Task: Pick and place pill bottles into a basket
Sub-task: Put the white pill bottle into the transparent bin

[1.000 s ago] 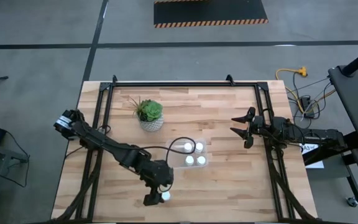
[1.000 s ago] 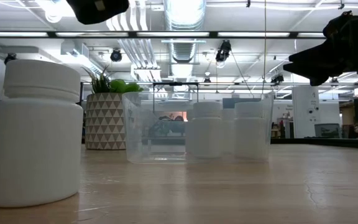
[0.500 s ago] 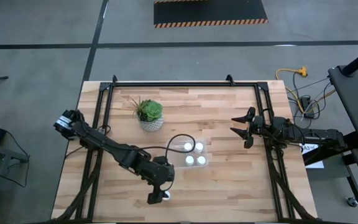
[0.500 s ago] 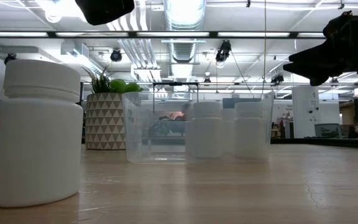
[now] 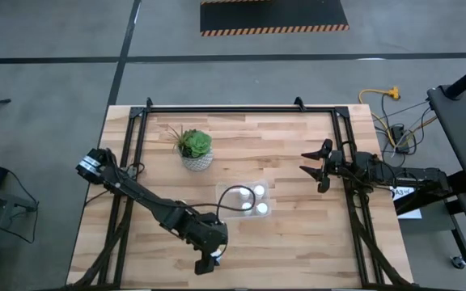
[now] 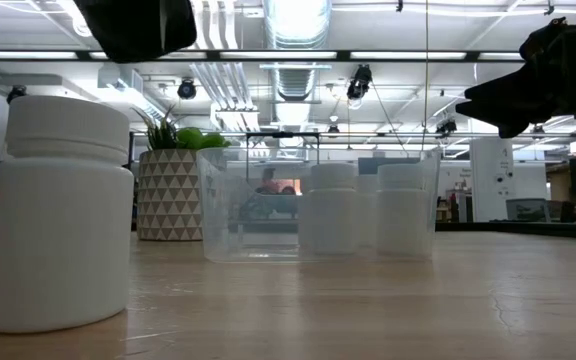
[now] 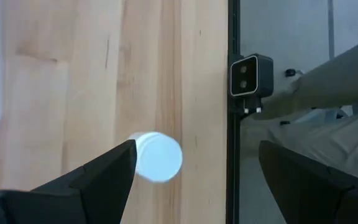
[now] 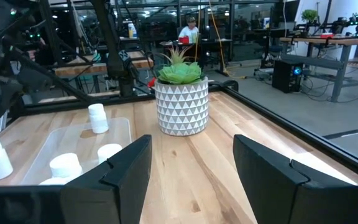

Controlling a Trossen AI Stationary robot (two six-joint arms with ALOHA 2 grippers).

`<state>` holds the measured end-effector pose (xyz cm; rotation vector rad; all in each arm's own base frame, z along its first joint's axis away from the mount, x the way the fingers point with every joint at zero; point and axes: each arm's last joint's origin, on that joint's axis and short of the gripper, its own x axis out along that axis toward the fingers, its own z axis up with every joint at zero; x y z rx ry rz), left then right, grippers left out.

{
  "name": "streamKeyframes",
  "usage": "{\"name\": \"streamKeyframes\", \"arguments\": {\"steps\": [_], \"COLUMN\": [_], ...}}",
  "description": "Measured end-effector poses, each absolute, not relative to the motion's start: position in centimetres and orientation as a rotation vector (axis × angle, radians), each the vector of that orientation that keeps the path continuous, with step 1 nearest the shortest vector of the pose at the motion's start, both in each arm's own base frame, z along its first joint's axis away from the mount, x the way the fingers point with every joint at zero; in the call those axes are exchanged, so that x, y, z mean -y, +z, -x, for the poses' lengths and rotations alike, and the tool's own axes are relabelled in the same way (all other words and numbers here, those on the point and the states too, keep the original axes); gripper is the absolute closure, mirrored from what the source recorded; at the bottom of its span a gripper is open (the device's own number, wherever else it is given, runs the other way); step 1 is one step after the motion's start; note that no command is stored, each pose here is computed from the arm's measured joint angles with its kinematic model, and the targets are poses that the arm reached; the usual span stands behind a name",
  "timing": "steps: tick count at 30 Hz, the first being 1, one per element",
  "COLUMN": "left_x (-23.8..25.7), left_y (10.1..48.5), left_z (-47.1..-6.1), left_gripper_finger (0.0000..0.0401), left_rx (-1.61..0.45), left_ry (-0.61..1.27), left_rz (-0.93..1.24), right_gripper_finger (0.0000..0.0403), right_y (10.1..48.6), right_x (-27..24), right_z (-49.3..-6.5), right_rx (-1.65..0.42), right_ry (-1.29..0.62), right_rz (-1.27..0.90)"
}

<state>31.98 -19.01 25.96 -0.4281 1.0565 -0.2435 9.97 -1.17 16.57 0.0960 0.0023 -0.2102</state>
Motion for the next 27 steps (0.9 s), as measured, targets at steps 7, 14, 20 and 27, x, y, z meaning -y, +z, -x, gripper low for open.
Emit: {"name": "streamKeyframes", "arguments": {"steps": [7, 14, 20, 27], "left_x": [19.5, 19.7, 19.9, 20.0], "left_y": [24.1, 23.0, 22.1, 20.9], "left_z": [-32.6, -33.0, -33.2, -33.5], "left_gripper_finger": [0.0083, 0.0083, 0.0083, 0.0084], "left_rx": [-1.102, -1.132, -1.154, -1.186], "left_ry": [-0.215, -0.187, -0.175, -0.155], "left_rz": [0.413, 0.427, 0.418, 0.404], "right_gripper_finger": [0.0188, 0.0188, 0.0188, 0.0188], "right_y": [16.6, 16.6, 16.6, 16.6], "right_x": [1.2, 1.2, 1.2, 1.2], "right_z": [-10.0, -10.0, -10.0, -10.0], "right_rx": [-0.002, -0.002, -0.002, -0.002], "right_ry": [-0.211, -0.211, -0.211, -0.211], "right_rz": [-0.096, -0.096, -0.096, -0.096]}}
